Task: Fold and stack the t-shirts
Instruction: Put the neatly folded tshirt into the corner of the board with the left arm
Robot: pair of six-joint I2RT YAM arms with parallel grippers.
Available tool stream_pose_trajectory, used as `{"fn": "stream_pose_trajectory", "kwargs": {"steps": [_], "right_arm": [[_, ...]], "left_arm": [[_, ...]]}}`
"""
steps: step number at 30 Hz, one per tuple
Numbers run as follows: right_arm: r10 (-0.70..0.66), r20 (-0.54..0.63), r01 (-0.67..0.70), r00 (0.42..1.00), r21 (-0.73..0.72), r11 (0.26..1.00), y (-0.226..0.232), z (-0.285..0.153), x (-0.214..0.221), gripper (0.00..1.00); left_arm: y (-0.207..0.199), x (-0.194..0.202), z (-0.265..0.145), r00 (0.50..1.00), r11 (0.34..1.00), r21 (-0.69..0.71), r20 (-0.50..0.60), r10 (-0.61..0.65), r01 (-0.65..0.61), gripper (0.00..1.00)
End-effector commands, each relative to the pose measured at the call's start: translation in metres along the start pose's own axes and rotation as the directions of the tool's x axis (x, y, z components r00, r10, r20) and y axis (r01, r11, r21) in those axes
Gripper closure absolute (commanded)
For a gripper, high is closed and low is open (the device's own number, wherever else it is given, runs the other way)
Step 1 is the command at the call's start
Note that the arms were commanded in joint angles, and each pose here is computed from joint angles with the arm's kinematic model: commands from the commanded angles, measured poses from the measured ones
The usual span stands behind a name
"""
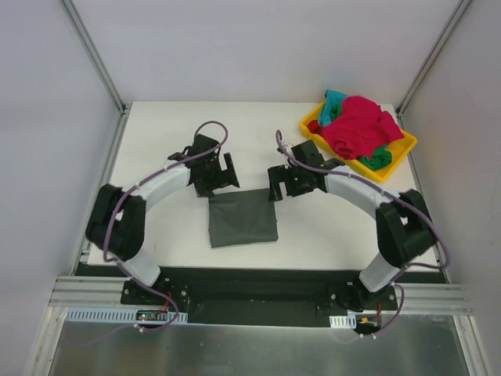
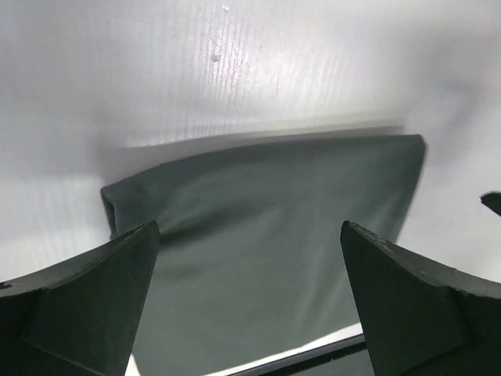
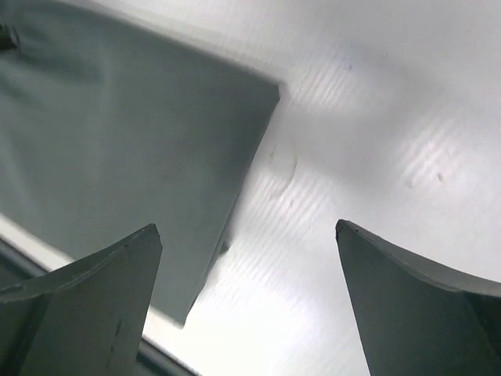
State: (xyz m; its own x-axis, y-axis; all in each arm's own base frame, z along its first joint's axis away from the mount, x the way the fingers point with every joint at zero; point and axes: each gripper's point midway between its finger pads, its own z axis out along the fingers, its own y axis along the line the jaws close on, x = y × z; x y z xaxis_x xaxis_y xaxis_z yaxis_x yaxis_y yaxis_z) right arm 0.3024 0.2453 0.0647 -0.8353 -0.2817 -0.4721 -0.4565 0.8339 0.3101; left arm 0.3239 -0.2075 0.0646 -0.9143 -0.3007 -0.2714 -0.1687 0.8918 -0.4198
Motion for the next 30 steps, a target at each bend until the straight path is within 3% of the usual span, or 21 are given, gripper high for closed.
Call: {"fn": "stream_pose_trajectory", "kwargs": {"steps": [1, 5, 11, 15, 17, 21, 28, 30], "right_arm": [[-0.036, 0.165, 0.032, 0.986, 0.026, 0.999, 0.015, -0.081, -0.007, 0.04], [0.061, 0.302, -0.080, 0.951, 0.050, 0.996, 0.008, -0.120, 0.020, 0.04], [0.245, 0.436, -0.276, 0.866, 0.007, 0.961, -0.005, -0.137, 0.062, 0.04], [0.251, 0.479, -0.257, 0.841, -0.054, 0.965, -0.003, -0.133, 0.077, 0.04], [0.237, 0.491, -0.236, 0.838, -0.065, 0.970, -0.002, -0.133, 0.081, 0.04], [0.234, 0.476, -0.234, 0.848, -0.060, 0.970, -0.004, -0.130, 0.091, 0.04], [0.184, 0.444, -0.214, 0.877, 0.017, 0.977, -0.014, -0.127, 0.096, 0.04], [0.168, 0.450, -0.207, 0.877, 0.038, 0.978, -0.017, -0.128, 0.093, 0.04]], "left_arm": [[0.006, -0.019, -0.056, 0.982, 1.000, -0.017, 0.186, 0.010, -0.007, 0.01], [0.028, -0.005, -0.068, 0.979, 0.998, -0.066, 0.204, 0.008, 0.005, 0.01], [0.061, 0.037, -0.052, 0.992, 0.991, -0.120, 0.116, -0.048, 0.062, 0.01], [0.074, 0.049, -0.037, 0.994, 0.983, -0.159, 0.077, -0.078, 0.089, 0.05], [0.071, 0.056, -0.027, 0.996, 0.987, -0.133, 0.038, -0.086, 0.090, 0.14], [0.060, 0.064, -0.010, 0.995, 0.993, -0.077, -0.037, -0.097, 0.094, 0.47], [0.069, 0.077, 0.016, 0.983, 0.986, -0.128, -0.133, -0.124, 0.107, 0.73], [0.067, 0.077, 0.022, 0.981, 0.986, -0.129, -0.151, -0.125, 0.106, 0.88]]}}
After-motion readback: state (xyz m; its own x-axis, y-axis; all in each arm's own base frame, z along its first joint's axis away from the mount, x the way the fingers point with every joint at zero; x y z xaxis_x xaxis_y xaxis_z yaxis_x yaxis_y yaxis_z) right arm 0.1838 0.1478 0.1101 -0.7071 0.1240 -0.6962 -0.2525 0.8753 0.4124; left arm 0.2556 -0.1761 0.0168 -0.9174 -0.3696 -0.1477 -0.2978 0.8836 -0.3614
